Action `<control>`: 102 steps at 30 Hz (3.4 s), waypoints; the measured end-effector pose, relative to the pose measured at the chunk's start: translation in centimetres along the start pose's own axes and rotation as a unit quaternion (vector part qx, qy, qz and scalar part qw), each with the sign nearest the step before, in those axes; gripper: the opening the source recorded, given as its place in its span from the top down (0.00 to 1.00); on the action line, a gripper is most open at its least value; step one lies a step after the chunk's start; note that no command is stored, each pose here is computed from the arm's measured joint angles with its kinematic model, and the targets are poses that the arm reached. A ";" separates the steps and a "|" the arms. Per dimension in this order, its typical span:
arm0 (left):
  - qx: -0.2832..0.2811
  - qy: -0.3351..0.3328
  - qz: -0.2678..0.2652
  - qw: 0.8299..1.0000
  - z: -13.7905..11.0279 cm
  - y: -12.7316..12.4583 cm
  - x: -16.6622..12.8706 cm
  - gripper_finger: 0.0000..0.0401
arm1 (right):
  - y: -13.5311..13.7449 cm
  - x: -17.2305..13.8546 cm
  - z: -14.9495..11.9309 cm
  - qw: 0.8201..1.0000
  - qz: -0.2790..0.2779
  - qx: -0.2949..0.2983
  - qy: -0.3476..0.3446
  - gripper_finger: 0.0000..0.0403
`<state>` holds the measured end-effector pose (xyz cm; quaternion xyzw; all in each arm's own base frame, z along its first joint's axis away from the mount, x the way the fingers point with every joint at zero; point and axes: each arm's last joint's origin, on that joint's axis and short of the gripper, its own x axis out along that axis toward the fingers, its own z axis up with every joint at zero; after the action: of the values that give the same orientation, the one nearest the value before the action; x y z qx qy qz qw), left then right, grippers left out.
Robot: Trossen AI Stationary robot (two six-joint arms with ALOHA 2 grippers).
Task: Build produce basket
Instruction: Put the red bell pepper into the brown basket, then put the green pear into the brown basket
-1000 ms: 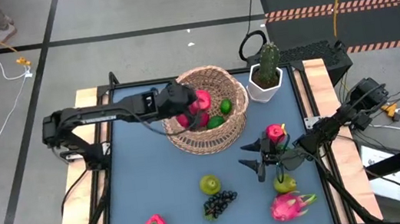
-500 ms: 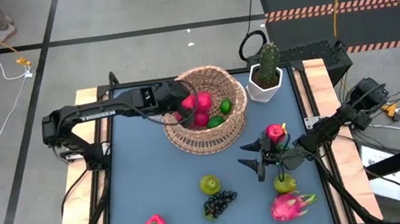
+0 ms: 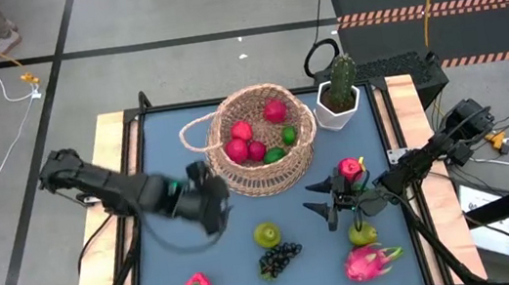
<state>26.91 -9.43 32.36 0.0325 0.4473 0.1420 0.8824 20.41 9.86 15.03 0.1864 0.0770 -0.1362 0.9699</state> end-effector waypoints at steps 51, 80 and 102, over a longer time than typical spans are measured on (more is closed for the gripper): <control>-0.051 -0.013 -0.175 0.983 -16.5 -9.3 5.6 0.31 | -0.6 0.7 0.7 0.999 -0.017 -0.049 -0.017 0.37; -0.092 -0.296 0.081 0.947 4.6 11.3 4.0 0.28 | 0.5 -0.5 -0.3 0.999 0.024 -0.023 0.013 0.37; -0.078 -0.236 0.026 0.968 4.2 11.2 7.2 0.04 | 0.2 -0.5 -0.7 0.999 0.002 -0.040 0.023 0.37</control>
<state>31.81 3.57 31.27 0.0076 0.2132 0.1881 0.9587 19.95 10.39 14.50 0.1506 0.1041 -0.1269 0.9749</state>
